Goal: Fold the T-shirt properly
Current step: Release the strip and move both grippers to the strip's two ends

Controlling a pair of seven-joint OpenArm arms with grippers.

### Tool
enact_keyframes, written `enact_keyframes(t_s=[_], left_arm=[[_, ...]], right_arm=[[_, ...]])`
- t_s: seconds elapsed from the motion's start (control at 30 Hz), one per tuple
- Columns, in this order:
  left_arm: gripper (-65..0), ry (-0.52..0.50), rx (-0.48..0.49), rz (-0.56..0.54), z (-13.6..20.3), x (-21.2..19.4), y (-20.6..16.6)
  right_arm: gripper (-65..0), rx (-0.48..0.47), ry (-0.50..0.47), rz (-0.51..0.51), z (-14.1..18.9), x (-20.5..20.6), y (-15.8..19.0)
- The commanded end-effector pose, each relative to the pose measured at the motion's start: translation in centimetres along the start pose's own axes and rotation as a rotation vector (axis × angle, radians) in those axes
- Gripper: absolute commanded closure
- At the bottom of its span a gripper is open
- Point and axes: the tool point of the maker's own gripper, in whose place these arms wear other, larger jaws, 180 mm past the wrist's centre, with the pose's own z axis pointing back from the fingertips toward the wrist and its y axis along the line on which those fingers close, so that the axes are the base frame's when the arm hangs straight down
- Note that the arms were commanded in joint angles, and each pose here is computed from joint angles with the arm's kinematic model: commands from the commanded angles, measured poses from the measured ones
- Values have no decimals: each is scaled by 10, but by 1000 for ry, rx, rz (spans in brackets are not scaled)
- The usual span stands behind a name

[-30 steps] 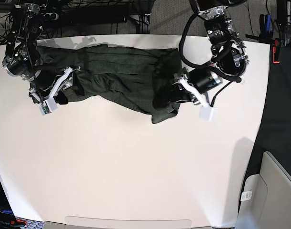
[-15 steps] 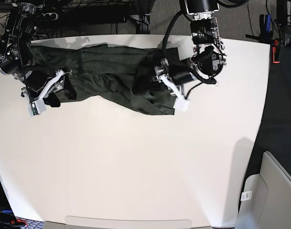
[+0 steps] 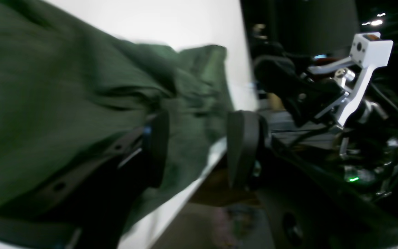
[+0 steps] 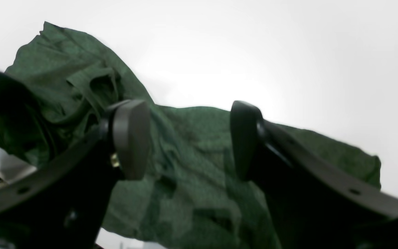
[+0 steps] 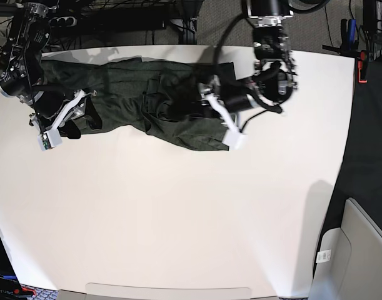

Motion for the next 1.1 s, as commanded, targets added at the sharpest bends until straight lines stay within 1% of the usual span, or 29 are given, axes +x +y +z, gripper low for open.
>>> enact_keyframes(t_s=[0.0, 0.13, 0.23, 0.43, 0.5, 0.57, 0.67, 0.73, 0.8, 0.9, 1.07], left_arm=[[-276, -16, -1, -38, 11, 11, -3], [-275, -60, 111, -65, 48, 27, 27], [-277, -53, 174, -78, 66, 29, 44], [-278, -30, 202, -94, 72, 28, 51], [-278, -22, 209, -71, 72, 22, 56], [-279, -9, 220, -32, 73, 15, 67], [-279, -10, 250, -4, 78, 13, 83], [-286, -21, 259, -1, 81, 15, 87], [-308, -28, 269, -4, 84, 17, 89], [-337, -27, 285, -7, 86, 17, 92], [-339, -3, 324, -19, 84, 12, 99]], right_arm=[[-379, 7, -45, 19, 4, 13, 1], [-379, 5, -38, 18, 5, 10, 1], [-379, -15, -34, 6, 10, 7, -5], [-379, -42, -24, 12, 16, 4, -15], [-379, -65, -12, 17, 23, 1, -23], [-379, -96, -3, 35, 34, 0, -30], [-379, -155, 1, 52, 53, -2, -42], [-379, -196, 10, 46, 65, -6, -53], [-379, -237, 16, 34, 80, -10, -65], [-379, -266, 13, 4, 96, -15, -74], [-379, -344, 25, -6, 121, -21, -94]])
